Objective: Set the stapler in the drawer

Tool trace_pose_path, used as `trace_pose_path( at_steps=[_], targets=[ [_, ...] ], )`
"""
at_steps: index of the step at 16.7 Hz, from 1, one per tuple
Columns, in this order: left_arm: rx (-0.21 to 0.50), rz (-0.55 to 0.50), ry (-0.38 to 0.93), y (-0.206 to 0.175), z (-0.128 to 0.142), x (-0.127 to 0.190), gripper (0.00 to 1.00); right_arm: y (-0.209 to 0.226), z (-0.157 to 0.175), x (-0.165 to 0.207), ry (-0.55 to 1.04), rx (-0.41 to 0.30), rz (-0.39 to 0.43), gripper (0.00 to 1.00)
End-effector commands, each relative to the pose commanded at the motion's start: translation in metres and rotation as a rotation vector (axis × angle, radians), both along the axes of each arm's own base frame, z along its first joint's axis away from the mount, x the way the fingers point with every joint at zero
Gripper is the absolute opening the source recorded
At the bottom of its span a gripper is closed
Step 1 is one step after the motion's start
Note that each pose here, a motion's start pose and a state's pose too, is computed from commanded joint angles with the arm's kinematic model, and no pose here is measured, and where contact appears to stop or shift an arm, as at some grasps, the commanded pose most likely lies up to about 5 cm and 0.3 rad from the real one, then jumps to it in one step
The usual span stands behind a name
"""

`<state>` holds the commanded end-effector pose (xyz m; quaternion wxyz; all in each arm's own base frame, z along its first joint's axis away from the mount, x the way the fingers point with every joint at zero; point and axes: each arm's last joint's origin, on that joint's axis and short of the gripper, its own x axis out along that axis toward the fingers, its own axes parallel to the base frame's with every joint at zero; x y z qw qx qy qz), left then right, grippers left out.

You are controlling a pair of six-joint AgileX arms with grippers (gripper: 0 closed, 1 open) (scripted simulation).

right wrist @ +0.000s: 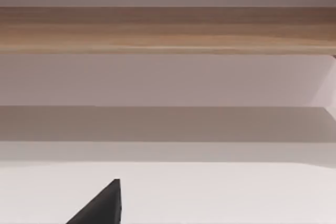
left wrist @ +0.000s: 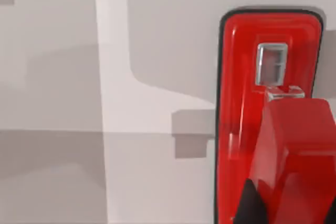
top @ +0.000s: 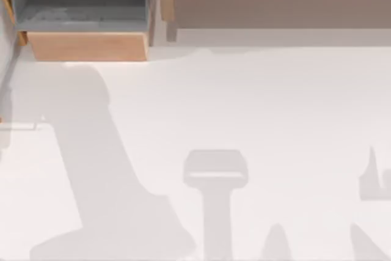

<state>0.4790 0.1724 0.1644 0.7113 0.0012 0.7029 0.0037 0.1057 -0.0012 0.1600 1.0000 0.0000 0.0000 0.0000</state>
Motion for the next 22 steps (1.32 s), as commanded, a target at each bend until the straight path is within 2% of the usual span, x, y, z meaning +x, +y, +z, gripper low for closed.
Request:
trace_pose_path(
  at_steps=[16, 22],
  targets=[
    [-0.004, -0.006, 0.005, 0.000, -0.011, 0.000, 0.00, 0.000, 0.000, 0.000, 0.000, 0.000, 0.000, 1.00],
    [-0.004, -0.006, 0.005, 0.000, -0.011, 0.000, 0.45, 0.000, 0.000, 0.000, 0.000, 0.000, 0.000, 1.00]
  ],
)
